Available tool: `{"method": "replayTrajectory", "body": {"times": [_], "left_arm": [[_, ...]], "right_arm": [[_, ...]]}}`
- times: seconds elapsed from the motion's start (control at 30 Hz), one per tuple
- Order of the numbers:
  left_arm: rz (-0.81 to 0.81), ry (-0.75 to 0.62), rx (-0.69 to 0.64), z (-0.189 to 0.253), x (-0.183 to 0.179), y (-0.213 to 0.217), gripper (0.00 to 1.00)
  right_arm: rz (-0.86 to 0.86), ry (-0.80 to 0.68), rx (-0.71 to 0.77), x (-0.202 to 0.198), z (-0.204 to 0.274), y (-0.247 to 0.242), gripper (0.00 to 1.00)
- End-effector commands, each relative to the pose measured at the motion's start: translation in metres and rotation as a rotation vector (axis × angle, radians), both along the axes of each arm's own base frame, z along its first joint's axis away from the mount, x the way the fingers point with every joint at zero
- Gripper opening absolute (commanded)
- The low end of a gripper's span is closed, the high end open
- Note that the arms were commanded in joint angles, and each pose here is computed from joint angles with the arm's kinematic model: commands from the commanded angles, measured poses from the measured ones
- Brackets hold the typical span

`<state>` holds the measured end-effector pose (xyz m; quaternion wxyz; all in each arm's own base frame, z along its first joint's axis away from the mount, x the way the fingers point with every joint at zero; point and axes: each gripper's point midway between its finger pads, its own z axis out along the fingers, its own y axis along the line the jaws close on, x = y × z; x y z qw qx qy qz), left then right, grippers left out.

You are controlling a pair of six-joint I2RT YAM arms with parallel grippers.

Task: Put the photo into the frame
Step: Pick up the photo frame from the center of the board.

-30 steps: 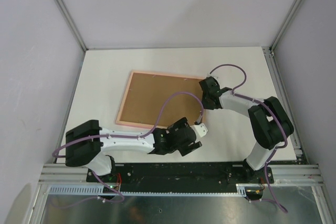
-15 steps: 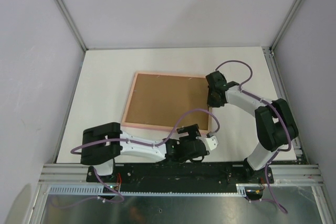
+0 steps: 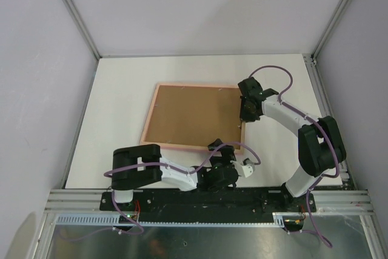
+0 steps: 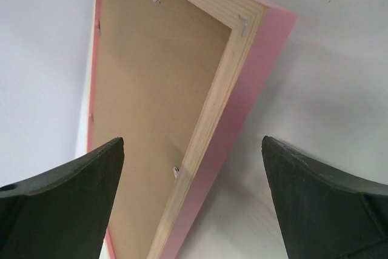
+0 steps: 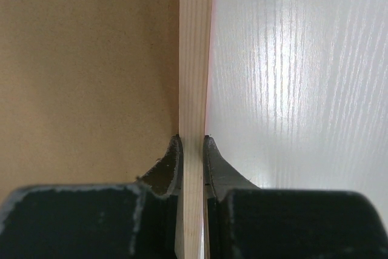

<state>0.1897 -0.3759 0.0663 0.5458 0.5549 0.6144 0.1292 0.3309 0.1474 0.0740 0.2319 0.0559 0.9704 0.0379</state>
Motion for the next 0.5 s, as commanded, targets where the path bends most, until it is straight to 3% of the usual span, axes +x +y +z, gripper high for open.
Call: {"method": "replayTrajectory", "body": {"times": [0.0, 0.2, 0.47], "left_arm": [[0.027, -0.14, -0.034, 0.02, 0.014, -0.004, 0.97], [0.019, -0.217, 0.024, 0.014, 0.024, -0.004, 0.87], [0.062, -0.297, 0.061, 0.02, 0.043, -0.001, 0.55]], "right_arm": [[0.014, -0.105, 0.084, 0.017, 0.047, 0.014, 0.0], [0.019, -0.106, 0.086, 0.017, 0.049, 0.014, 0.0], [0.024, -0.105, 0.087, 0.017, 0.05, 0.013, 0.0]]}}
